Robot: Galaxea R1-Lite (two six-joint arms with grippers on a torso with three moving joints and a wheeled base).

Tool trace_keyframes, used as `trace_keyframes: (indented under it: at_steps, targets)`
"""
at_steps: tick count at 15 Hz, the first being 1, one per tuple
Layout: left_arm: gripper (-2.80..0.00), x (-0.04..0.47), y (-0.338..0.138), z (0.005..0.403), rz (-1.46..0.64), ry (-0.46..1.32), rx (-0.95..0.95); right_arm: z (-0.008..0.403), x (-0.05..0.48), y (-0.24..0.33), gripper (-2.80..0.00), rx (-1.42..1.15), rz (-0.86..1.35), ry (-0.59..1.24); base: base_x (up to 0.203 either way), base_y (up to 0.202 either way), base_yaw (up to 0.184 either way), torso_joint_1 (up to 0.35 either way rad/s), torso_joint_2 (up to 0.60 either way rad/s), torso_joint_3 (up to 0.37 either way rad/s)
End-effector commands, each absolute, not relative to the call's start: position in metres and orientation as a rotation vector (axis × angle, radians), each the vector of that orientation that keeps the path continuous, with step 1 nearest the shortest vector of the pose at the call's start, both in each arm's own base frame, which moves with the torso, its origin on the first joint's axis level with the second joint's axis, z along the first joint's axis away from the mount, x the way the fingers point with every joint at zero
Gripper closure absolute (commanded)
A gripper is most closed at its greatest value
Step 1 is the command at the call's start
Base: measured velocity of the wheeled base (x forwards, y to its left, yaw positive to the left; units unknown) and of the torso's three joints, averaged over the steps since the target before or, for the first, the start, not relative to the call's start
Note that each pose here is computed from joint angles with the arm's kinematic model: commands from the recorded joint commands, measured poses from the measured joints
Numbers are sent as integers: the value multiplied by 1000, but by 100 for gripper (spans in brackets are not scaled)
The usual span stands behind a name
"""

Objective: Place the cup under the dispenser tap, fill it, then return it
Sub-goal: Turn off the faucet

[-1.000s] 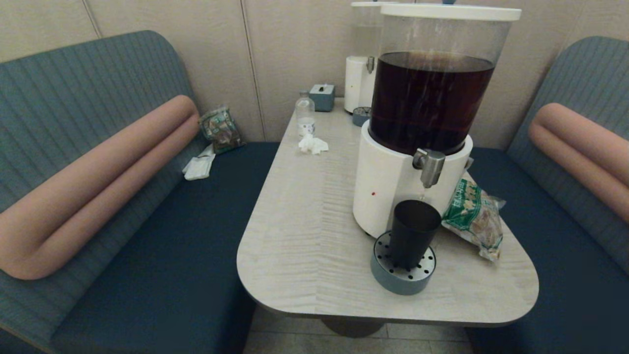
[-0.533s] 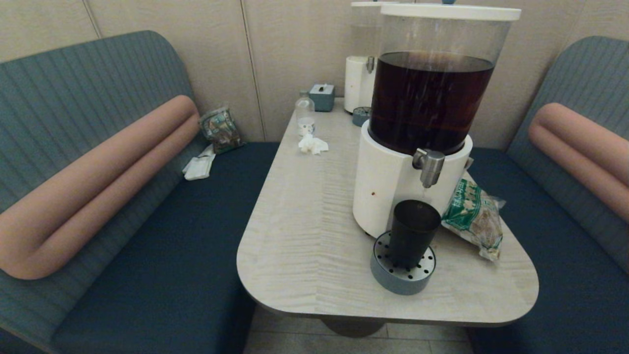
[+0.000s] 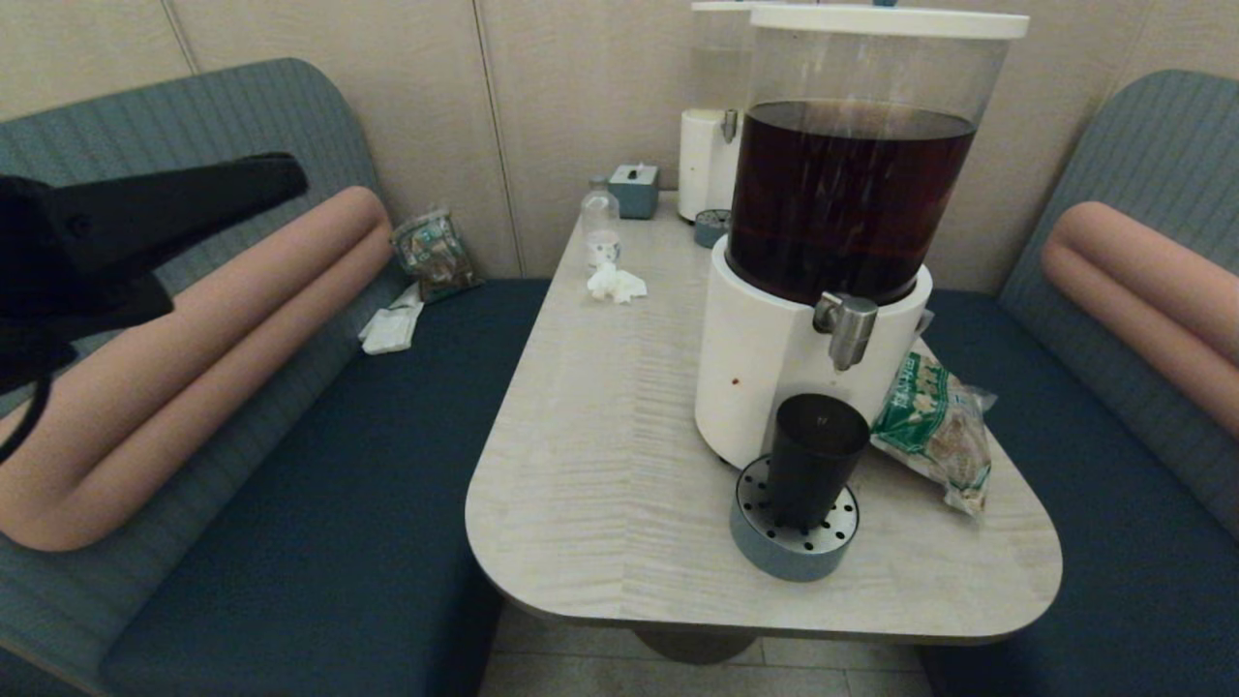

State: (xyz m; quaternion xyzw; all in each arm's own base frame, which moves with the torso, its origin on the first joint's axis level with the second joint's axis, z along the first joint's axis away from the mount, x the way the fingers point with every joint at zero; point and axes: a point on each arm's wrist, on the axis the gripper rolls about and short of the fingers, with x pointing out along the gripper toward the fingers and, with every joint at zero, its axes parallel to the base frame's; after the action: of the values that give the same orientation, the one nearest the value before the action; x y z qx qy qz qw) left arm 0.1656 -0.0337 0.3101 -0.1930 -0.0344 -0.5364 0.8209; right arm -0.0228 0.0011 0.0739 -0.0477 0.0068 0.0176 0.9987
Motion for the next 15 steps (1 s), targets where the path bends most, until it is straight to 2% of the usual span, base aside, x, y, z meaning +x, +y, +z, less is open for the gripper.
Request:
trace_keyframes:
  at_steps: [1,4,8,10,15]
  targets:
    - [0,204,-48,300,-1251,66,-434,74,-23,1,0,-96,38,15,0,0,0,0,0,0]
    - [0,235,-53,296,-1174,67,-396,74,-23,1,0,-96,36,16,0,0,0,0,0,0]
    - [0,285,-65,271,-1114,-9,-194,74,-23,1,0,-96,36,15,0,0,0,0,0,0]
    - [0,306,-87,272,-1118,-59,-142,74,-23,1,0,-96,36,15,0,0,0,0,0,0]
    - [0,314,-149,269,-1186,-123,-88,74,-23,1,0,-96,36,15,0,0,0,0,0,0]
